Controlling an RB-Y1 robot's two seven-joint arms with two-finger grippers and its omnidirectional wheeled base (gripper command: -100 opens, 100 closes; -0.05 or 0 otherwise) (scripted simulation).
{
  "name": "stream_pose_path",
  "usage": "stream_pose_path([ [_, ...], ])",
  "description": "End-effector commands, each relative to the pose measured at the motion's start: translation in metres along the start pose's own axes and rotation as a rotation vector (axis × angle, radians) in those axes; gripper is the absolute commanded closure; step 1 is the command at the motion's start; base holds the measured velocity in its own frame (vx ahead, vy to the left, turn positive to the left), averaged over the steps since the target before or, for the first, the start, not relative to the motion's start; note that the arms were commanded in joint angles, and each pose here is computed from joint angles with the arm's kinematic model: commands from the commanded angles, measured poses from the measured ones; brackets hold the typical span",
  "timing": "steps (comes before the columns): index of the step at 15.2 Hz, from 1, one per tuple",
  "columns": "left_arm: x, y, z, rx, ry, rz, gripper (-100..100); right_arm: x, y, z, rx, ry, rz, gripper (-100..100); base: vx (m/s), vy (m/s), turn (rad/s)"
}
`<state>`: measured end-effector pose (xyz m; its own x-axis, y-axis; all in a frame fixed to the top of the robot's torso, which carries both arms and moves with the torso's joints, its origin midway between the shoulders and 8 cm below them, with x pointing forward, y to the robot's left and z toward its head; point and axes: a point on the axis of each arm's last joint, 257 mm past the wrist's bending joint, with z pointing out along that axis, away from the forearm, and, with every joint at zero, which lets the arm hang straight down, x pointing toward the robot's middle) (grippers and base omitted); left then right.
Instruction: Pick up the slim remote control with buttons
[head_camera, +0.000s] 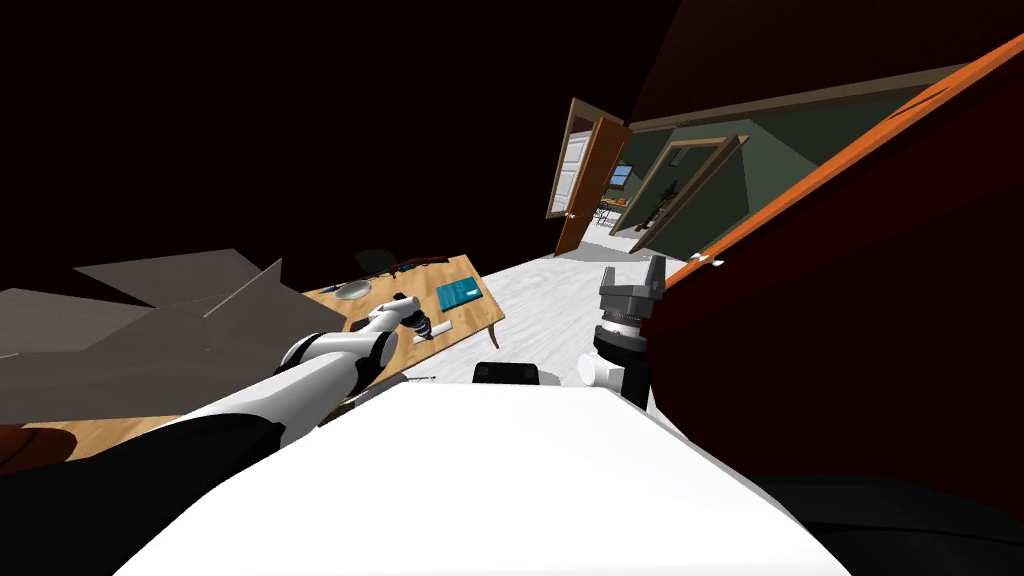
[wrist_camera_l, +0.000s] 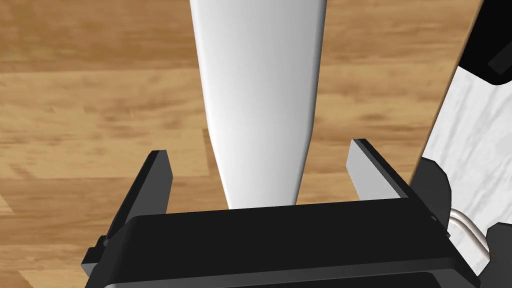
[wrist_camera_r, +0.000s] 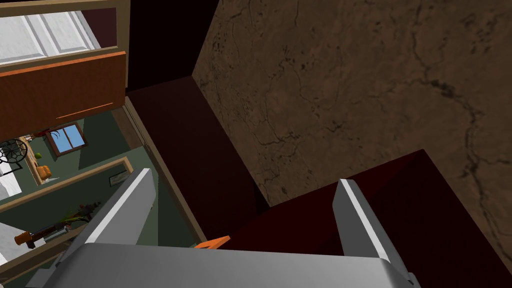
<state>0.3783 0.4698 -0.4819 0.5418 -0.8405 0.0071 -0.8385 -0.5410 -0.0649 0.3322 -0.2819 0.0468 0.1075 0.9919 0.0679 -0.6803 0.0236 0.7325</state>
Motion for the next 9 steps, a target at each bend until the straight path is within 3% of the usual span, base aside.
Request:
stream_pose_path([
  [1, 0.0, 0.015, 0.005, -0.044, 0.001, -0.011, -100, 0.0, 0.0, 0.0, 0.0, 0.0, 0.0, 0, 0.051, 0.036, -0.059],
  [4, 0.0, 0.018, 0.007, -0.049, 0.0, -0.012, -100, 0.0, 0.0, 0.0, 0.0, 0.0, 0.0, 0, 0.054, 0.039, -0.028],
  [7, 0.004, 0.034, 0.028, -0.044, 0.002, -0.01, -100, 0.0, 0.0, 0.0, 0.0, 0.0, 0.0, 0, 0.035, 0.029, 0.013],
  [8, 0.003, 0.03, 0.022, -0.049, 0.001, -0.01, -100, 0.0, 0.0, 0.0, 0.0, 0.0, 0.0, 0, 0.025, 0.023, 0.004],
  [9, 0.003, 0.03, 0.023, -0.047, 0.001, -0.01, 100, 0.0, 0.0, 0.0, 0.0, 0.0, 0.0, 0, 0.009, 0.008, -0.001],
])
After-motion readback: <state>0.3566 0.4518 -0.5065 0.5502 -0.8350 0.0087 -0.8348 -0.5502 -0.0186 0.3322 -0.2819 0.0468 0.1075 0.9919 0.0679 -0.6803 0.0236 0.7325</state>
